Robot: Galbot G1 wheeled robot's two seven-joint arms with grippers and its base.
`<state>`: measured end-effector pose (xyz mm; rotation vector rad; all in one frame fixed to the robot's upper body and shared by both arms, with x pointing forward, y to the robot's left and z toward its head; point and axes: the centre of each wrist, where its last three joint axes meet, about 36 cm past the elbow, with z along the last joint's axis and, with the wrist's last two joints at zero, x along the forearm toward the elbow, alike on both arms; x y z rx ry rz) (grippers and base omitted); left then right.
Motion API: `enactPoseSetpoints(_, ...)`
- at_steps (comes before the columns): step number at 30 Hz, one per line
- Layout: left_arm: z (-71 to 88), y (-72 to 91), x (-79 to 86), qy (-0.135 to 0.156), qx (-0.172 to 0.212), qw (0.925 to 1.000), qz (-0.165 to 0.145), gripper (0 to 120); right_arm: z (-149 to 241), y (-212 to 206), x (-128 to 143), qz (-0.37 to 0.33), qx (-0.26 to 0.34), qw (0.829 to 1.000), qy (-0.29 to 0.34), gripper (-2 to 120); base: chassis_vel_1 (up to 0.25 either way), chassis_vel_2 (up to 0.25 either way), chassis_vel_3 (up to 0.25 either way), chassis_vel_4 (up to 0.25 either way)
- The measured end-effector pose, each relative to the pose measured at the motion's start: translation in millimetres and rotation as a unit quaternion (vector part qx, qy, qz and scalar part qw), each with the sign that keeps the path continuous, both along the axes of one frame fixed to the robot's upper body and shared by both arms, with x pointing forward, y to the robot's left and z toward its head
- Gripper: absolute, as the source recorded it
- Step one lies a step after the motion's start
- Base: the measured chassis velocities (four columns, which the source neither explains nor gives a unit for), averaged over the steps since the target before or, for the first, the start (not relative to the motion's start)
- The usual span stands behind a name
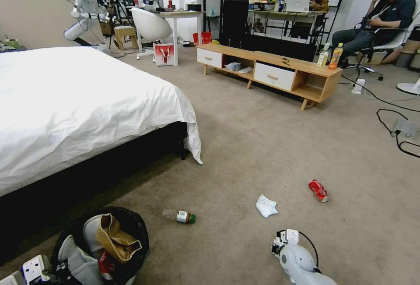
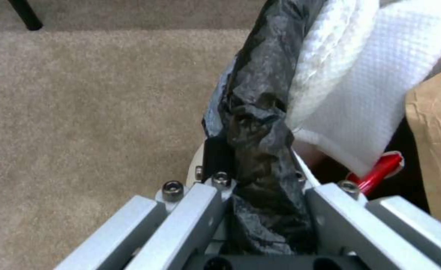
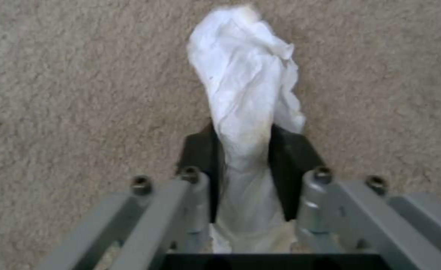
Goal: Pick up the trash bin and place the garbage on the floor into it.
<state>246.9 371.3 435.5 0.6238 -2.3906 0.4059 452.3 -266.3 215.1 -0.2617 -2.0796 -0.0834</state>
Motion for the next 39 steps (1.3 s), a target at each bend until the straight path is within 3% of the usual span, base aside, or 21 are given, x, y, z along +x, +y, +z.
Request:
enactPoseSetpoints(2,0.0,0.1,-0.2,0.000,0.000,1.0000,0.000,3,-1,0,-1,0.001,0.000,1.000,0.000,14,0.000,0.000,0.000,0.000)
enactPoseSetpoints(4,0.3,0.5,-0.5,0.000,0.001,1.0000,0.000,3,-2,0,-5,0.004,-0.001,1.000,0.001,2,0.000,0.000,0.000,0.000)
enactPoseSetpoints(14,2.3,-1.3,0.4,-0.004,-0.002,1.0000,-0.002,3,17,-9,-15,0.016,0.013,0.999,-0.037,0,0.000,0.000,0.000,0.000)
enactPoseSetpoints(22,8.4,-4.5,4.3,-0.016,-0.014,0.9998,-0.008,3,101,-27,-14,0.062,0.015,0.987,-0.145,0,0.000,0.000,0.000,0.000)
enactPoseSetpoints(23,9.9,-4.8,5.2,-0.019,-0.015,0.9997,-0.008,3,126,-22,-14,0.080,0.017,0.981,-0.179,0,0.000,0.000,0.000,0.000)
enactPoseSetpoints(24,9.9,-4.8,5.2,-0.019,-0.015,0.9997,-0.008,3,126,-22,-14,0.080,0.017,0.981,-0.179,0,0.000,0.000,0.000,0.000)
enactPoseSetpoints(26,14.0,-5.2,7.0,-0.025,-0.018,0.9995,-0.009,3,174,-5,-18,0.114,0.028,0.964,-0.240,0,0.000,0.000,0.000,0.000)
enactPoseSetpoints(31,20.8,-4.5,10.8,-0.036,-0.020,0.9991,-0.011,3,228,16,-26,0.150,0.045,0.940,-0.304,0,0.000,0.000,0.000,0.000)
enactPoseSetpoints(33,26.4,-2.2,14.8,-0.045,-0.019,0.9988,-0.012,3,269,33,-33,0.175,0.071,0.918,-0.348,0,0.000,0.000,0.000,0.000)
enactPoseSetpoints(36,28.6,-1.1,16.6,-0.048,-0.018,0.9986,-0.012,3,284,38,-36,0.185,0.081,0.909,-0.366,0,0.000,0.000,0.000,0.000)
enactPoseSetpoints(37,30.7,0.0,18.7,-0.052,-0.017,0.9984,-0.014,3,301,43,-41,0.202,0.096,0.893,-0.390,0,0.000,0.000,0.000,0.000)
enactPoseSetpoints(38,30.7,0.0,18.7,-0.052,-0.017,0.9984,-0.014,3,301,43,-41,0.202,0.096,0.893,-0.390,0,0.000,0.000,0.000,0.000)
enactPoseSetpoints(39,32.0,0.6,19.9,-0.054,-0.018,0.9983,-0.015,3,314,48,-45,0.217,0.112,0.879,-0.410,0,0.000,0.000,0.000,0.000)
